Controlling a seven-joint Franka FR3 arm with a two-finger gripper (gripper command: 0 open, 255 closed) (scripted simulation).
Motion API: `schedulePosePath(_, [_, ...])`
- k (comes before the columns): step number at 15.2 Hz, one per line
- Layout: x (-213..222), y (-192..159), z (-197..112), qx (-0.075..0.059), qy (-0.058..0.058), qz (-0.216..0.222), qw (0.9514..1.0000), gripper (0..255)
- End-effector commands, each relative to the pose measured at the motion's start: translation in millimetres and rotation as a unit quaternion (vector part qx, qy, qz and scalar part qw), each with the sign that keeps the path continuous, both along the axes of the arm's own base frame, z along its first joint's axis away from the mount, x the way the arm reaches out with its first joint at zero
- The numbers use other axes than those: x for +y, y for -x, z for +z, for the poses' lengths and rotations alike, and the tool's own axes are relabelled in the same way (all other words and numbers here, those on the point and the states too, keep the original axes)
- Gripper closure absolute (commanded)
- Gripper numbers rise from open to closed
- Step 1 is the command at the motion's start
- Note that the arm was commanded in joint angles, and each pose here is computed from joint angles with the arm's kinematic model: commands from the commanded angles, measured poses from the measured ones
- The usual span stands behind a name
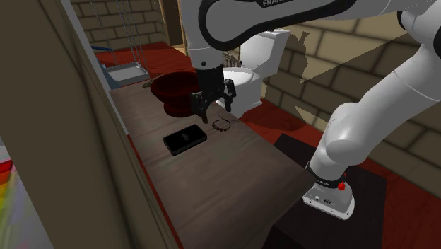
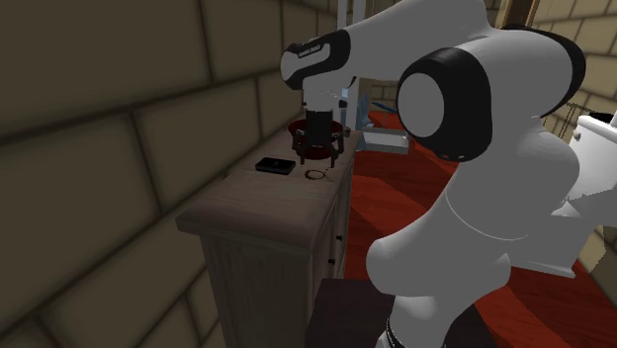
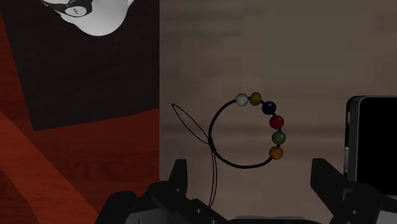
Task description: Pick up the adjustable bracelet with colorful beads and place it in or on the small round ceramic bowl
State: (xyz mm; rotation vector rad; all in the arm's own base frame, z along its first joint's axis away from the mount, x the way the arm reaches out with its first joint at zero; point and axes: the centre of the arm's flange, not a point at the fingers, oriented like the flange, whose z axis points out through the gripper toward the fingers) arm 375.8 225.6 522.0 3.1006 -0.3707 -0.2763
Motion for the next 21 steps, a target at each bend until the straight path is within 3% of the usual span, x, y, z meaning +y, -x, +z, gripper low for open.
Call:
schedulePosePath(1, [1,1,-12,0.0,0.0,0.0,1.0,0])
schedulePosePath(9, [1,2,-15,0.0,0.0,0.0,1.0,0])
schedulePosePath(10, [1,2,-15,0.0,0.0,0.0,1.0,255])
schedulePosePath(21, [1,2,-4,0.0,0.0,0.0,1.0,255])
